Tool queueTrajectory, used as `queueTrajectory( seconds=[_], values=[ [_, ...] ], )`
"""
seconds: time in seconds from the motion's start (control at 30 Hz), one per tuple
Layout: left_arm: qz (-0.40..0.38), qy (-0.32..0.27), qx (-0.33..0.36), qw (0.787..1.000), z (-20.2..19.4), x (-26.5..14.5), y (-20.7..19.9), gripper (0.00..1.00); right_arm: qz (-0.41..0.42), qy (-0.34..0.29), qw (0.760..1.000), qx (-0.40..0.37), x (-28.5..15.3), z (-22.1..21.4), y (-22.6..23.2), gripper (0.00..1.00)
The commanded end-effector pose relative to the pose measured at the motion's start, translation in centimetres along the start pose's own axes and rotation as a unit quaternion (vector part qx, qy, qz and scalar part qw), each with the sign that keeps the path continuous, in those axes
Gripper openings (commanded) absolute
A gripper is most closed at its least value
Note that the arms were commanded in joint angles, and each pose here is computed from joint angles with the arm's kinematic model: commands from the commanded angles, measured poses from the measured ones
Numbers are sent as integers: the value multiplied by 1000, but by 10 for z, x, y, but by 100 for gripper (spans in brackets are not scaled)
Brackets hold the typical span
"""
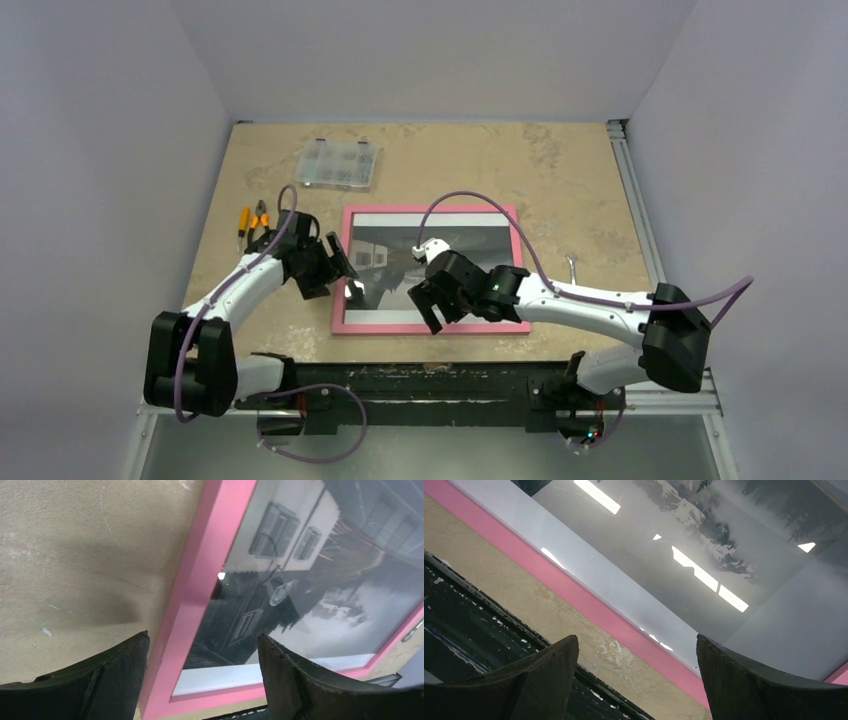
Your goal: Take the photo out of the frame
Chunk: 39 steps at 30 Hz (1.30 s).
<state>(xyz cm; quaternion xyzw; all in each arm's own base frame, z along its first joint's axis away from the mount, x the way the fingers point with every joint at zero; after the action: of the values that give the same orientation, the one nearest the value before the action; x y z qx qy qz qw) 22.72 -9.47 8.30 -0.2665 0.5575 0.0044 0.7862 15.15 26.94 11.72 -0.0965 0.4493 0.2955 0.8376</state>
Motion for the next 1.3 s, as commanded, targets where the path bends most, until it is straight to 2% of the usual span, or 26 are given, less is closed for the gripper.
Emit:
queueTrajectory(
  seconds=[0.0, 0.07, 0.17, 0.47, 0.63, 0.83, 1.03, 1.27],
  values=[
    [12, -35, 15, 999, 7, 15, 11, 73, 8, -29, 999, 24, -3, 8, 3, 84],
    [32, -35, 20, 999, 3, 19, 17, 70, 10, -31, 999, 26, -2, 5, 2, 84],
    [28, -39, 28, 998, -1, 23, 14, 57, 17, -36, 999, 33, -2, 3, 2, 83],
    [25, -28, 40, 998, -10, 29, 5, 43, 23, -28, 998, 42, 4, -7, 2, 82],
    [21, -16, 48, 998, -18, 34, 1, 24, 30, -27, 998, 49, 6, -11, 4, 82],
    [38, -35, 60, 997, -15, 20, 4, 0, 41, -21, 998, 48, 13, -19, 9, 81],
    [50, -36, 76, 995, -12, -3, 1, 0, 18, -44, 999, -1, 16, -16, 21, 85],
    [42, -27, 84, 995, -13, -29, -8, 0, -47, -81, 983, -159, 7, -5, 50, 88]
  ],
)
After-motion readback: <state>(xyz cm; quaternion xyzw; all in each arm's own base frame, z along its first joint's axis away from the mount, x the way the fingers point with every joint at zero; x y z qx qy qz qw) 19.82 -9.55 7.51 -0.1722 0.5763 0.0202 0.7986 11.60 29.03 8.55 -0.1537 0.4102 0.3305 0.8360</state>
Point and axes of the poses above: each gripper's point midway between its finger pads, its own x axis out along the fingers, its own y axis along the line the jaws close on, z = x × y, the point moved 3 cm from there along -x, back along the fingers, and after that the axes turned 3 degrees about x, right-handed, at the moved point
